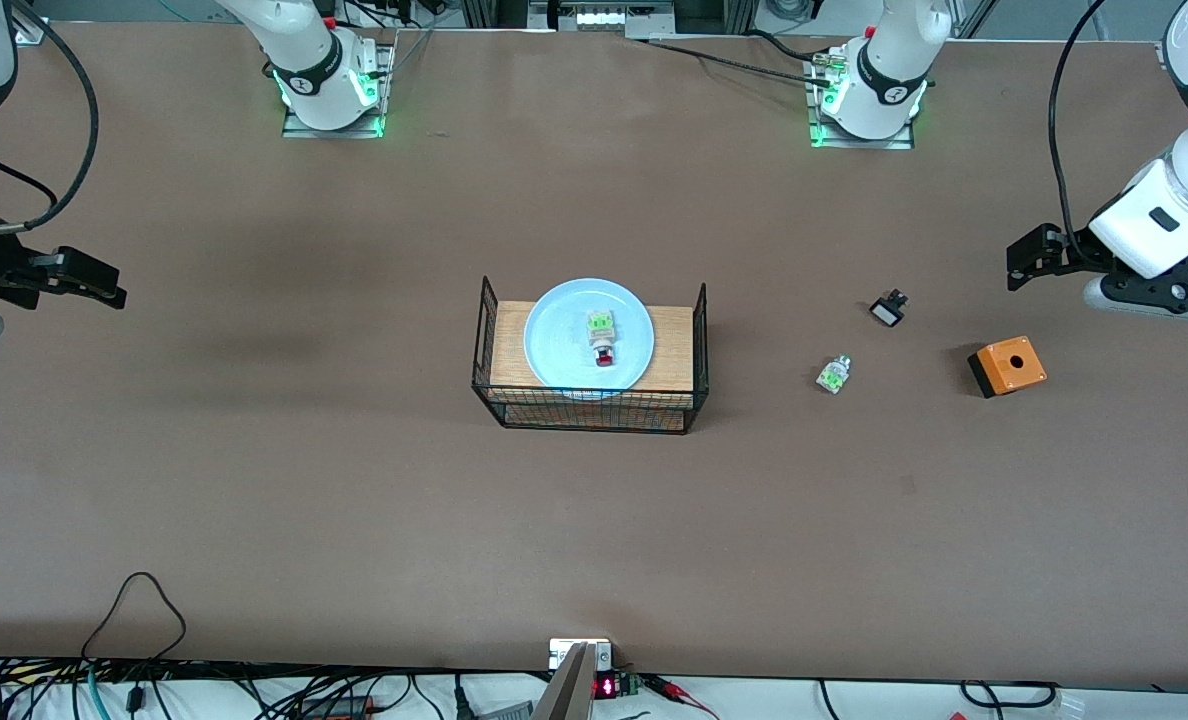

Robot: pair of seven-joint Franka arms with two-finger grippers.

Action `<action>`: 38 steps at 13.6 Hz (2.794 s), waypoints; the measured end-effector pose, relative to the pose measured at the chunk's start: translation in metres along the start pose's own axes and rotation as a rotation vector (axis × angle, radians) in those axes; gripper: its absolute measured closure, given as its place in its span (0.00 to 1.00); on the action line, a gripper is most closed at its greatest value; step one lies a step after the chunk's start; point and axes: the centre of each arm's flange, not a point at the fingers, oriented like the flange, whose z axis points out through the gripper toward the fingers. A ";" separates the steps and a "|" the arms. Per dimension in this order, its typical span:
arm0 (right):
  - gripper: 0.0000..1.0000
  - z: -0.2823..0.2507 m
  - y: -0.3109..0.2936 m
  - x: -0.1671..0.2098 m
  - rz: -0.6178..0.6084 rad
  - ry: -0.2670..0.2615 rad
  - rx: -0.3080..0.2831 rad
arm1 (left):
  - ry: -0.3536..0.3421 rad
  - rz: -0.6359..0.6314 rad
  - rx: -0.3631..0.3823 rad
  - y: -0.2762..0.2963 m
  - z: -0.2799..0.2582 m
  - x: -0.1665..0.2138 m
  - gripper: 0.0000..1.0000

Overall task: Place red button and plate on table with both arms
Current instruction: 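Move the left gripper toward the red button on the blue plate, then lower the left gripper onto the red button and close it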

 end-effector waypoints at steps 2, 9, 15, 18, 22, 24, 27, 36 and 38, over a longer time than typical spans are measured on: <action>0.00 0.001 0.000 0.000 0.001 -0.004 0.000 | -0.001 0.000 0.000 0.000 0.000 0.000 0.00; 0.00 0.003 0.001 0.000 0.001 -0.009 0.000 | -0.085 0.055 -0.008 0.031 0.004 -0.003 0.00; 0.00 0.003 -0.002 0.000 -0.005 -0.009 0.000 | -0.169 0.083 -0.131 0.113 0.000 0.002 0.00; 0.00 0.004 -0.003 0.001 -0.006 -0.011 0.000 | -0.150 -0.017 -0.169 0.194 -0.022 0.011 0.00; 0.00 0.010 -0.005 0.003 -0.008 -0.019 0.000 | -0.153 -0.163 -0.193 0.345 0.012 0.033 0.00; 0.00 0.013 -0.005 0.003 -0.009 -0.032 0.000 | -0.105 -0.189 -0.250 0.398 0.045 0.054 0.00; 0.00 0.016 -0.005 0.001 -0.008 -0.057 0.001 | -0.091 -0.175 -0.235 0.443 0.106 0.065 0.00; 0.00 0.018 -0.006 0.001 -0.009 -0.062 0.002 | -0.011 -0.148 -0.018 0.500 0.194 0.051 0.13; 0.00 0.019 -0.008 0.001 -0.012 -0.062 0.002 | -0.010 -0.149 -0.018 0.500 0.194 0.051 0.38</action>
